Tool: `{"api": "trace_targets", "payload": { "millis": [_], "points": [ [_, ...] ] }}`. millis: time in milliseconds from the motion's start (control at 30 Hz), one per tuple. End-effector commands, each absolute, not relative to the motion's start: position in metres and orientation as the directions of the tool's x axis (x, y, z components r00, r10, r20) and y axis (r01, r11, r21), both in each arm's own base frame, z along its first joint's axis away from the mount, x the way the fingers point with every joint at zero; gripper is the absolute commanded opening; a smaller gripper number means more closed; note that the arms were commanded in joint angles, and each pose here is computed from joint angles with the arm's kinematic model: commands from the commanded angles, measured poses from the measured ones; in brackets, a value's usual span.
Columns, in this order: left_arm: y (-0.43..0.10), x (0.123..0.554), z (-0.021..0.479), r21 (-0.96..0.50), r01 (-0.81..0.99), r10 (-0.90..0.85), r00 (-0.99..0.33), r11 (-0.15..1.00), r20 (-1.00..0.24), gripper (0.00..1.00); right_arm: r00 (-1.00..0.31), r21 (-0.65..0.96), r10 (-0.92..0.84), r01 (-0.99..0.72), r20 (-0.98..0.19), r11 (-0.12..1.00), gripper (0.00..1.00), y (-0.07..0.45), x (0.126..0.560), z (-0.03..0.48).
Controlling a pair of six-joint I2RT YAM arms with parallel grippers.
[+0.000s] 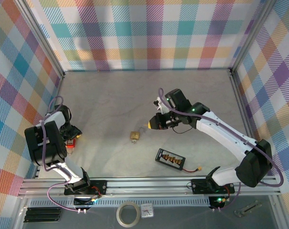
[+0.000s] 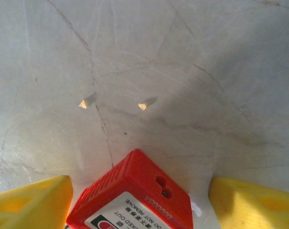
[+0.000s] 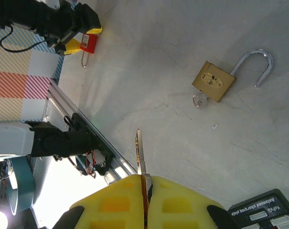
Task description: Unlock with the key
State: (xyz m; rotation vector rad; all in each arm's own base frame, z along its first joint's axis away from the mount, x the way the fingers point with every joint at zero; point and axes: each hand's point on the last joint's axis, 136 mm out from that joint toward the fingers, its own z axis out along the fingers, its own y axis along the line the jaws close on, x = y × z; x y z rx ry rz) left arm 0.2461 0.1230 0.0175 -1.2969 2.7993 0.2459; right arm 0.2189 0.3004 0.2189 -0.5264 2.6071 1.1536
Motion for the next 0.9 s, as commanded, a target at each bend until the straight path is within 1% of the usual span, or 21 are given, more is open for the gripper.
{"api": "trace_targets", "payload": {
  "millis": [0, 67, 300, 400, 433, 633, 700, 867],
  "points": [
    [0.124, 0.257, 0.001, 0.103, -0.752, -0.745, -0.659, 0.651, -0.098, 0.72, -0.916, 0.674, -0.209, -0.394, -0.342, 0.625, 0.0, 0.303, 0.222, 0.223],
    [0.125, 0.257, 0.002, 0.103, -0.751, -0.744, -0.66, 0.652, -0.104, 0.72, -0.918, 0.679, -0.21, -0.392, -0.337, 0.622, 0.0, 0.305, 0.222, 0.222],
    [0.112, 0.252, 0.002, 0.05, -0.754, -0.749, -0.657, 0.655, -0.082, 0.64, -0.914, 0.668, -0.216, -0.399, -0.343, 0.628, 0.0, 0.303, 0.222, 0.221],
    [0.106, 0.251, 0.006, 0.029, -0.751, -0.747, -0.66, 0.66, -0.085, 0.59, -0.912, 0.664, -0.214, -0.402, -0.349, 0.631, 0.0, 0.302, 0.222, 0.221],
    [0.105, 0.251, 0.006, 0.026, -0.748, -0.745, -0.662, 0.663, -0.084, 0.55, -0.912, 0.663, -0.213, -0.402, -0.351, 0.631, 0.0, 0.301, 0.222, 0.221],
    [0.09, 0.253, 0.009, -0.013, -0.726, -0.725, -0.685, 0.687, -0.073, 0.41, -0.917, 0.637, -0.21, -0.387, -0.338, 0.666, 0.0, 0.294, 0.222, 0.212],
    [0.081, 0.26, 0.014, -0.039, -0.7, -0.701, -0.708, 0.713, -0.088, 0.37, -0.918, 0.633, -0.208, -0.384, -0.337, 0.672, 0.0, 0.293, 0.222, 0.211],
    [0.044, 0.283, 0.029, -0.133, -0.581, -0.596, -0.793, 0.803, -0.127, 0.35, -0.917, 0.617, -0.192, -0.38, -0.351, 0.689, 0.0, 0.285, 0.22, 0.209]
  ]
}}
